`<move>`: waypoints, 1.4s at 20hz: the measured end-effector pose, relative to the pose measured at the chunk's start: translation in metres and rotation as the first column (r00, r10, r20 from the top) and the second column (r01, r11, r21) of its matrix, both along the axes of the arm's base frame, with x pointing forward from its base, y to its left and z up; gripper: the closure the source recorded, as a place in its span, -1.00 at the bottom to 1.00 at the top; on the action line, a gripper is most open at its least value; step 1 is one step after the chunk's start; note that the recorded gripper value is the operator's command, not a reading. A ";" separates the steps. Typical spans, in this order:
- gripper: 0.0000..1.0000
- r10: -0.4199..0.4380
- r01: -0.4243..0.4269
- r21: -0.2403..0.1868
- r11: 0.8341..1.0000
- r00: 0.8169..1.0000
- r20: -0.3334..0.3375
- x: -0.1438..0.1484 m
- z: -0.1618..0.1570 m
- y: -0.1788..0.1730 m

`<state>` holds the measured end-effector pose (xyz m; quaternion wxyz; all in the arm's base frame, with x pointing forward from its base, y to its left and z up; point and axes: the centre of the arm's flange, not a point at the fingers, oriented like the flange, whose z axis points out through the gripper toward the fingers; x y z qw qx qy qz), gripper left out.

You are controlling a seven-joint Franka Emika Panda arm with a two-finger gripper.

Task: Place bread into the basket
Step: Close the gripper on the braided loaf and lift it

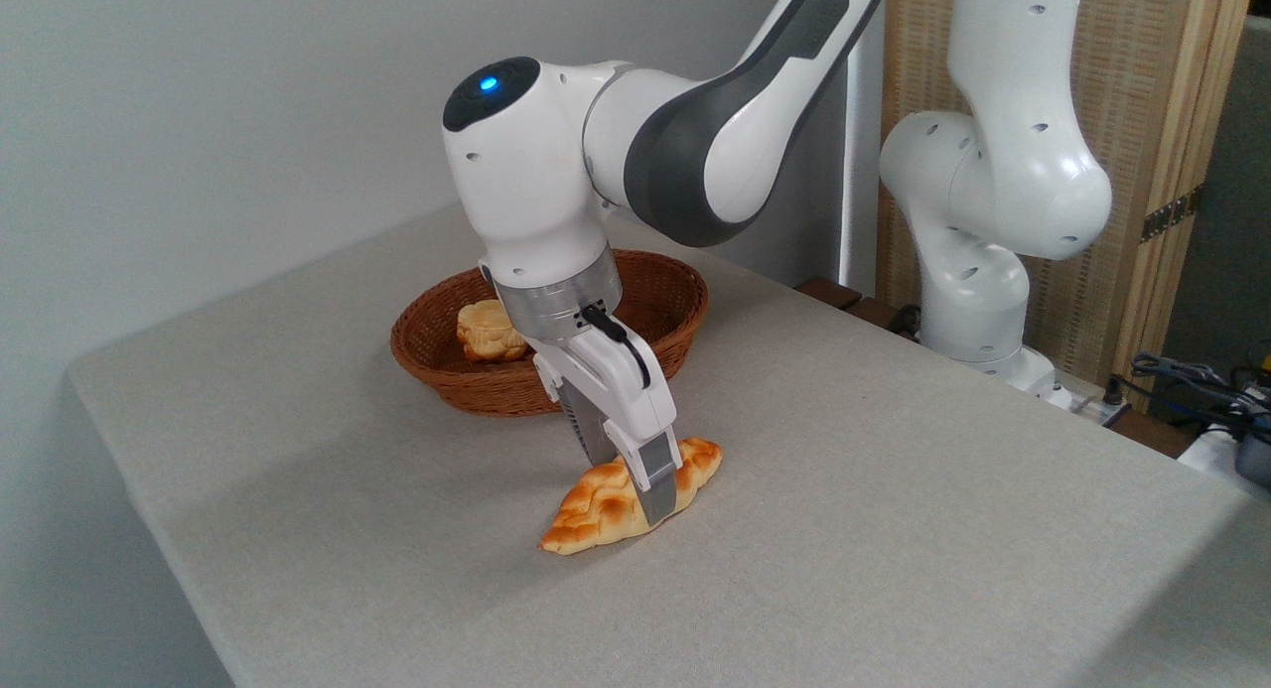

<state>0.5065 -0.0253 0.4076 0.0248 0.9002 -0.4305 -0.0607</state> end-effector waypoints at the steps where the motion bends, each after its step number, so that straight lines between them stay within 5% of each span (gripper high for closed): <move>1: -0.13 0.000 0.000 0.000 1.000 1.000 0.000 0.000 0.000 0.000; 21: -0.14 -0.005 0.005 0.000 1.000 1.000 0.004 0.000 0.002 -0.002; 28: -0.14 -0.017 0.017 -0.007 1.000 0.999 0.037 -0.002 0.047 -0.009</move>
